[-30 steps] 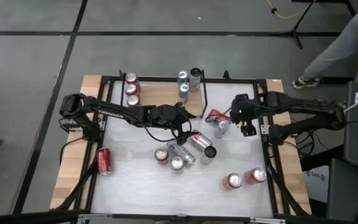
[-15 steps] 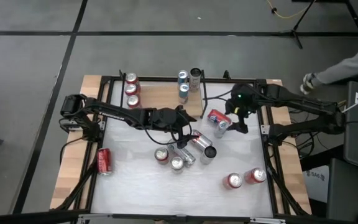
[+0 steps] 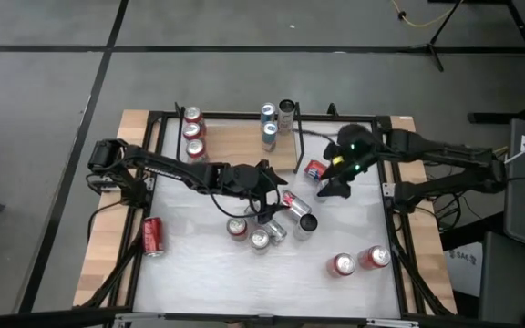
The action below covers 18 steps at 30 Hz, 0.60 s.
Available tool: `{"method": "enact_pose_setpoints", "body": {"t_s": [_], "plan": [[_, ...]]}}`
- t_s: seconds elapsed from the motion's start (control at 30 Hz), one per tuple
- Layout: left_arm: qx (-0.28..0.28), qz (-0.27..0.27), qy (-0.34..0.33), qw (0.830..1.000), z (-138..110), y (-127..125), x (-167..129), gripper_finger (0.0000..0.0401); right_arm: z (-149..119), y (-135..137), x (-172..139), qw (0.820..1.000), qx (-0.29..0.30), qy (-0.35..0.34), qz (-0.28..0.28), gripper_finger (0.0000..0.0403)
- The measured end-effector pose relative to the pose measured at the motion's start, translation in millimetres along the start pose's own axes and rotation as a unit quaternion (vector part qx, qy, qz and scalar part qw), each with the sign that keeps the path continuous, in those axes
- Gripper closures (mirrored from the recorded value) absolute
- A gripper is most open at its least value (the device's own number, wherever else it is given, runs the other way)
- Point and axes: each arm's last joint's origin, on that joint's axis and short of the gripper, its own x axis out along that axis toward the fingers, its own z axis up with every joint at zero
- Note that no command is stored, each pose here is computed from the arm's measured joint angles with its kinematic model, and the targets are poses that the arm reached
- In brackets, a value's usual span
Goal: Place canned beverage on shelf
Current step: Put the white pink soda can on the shelf aligned with the other white pink soda can
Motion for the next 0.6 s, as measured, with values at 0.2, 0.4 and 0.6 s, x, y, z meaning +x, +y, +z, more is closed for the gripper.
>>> {"method": "enact_pose_setpoints", "body": {"t_s": [0.2,0.4,0.6], "plan": [[0.01,-0.009,0.026,1.0,-7,-10,-2,0.0049,-16,30,15,0.998,0.02,-0.014,-0.062,0.002],[0.019,-0.013,0.032,0.999,-10,-22,-4,0.0049,-36,62,25,0.993,0.025,-0.056,-0.101,0.002],[0.023,-0.013,0.032,0.999,-11,-29,-5,0.0049,-49,90,32,0.99,0.01,-0.111,-0.088,0.002]]}}
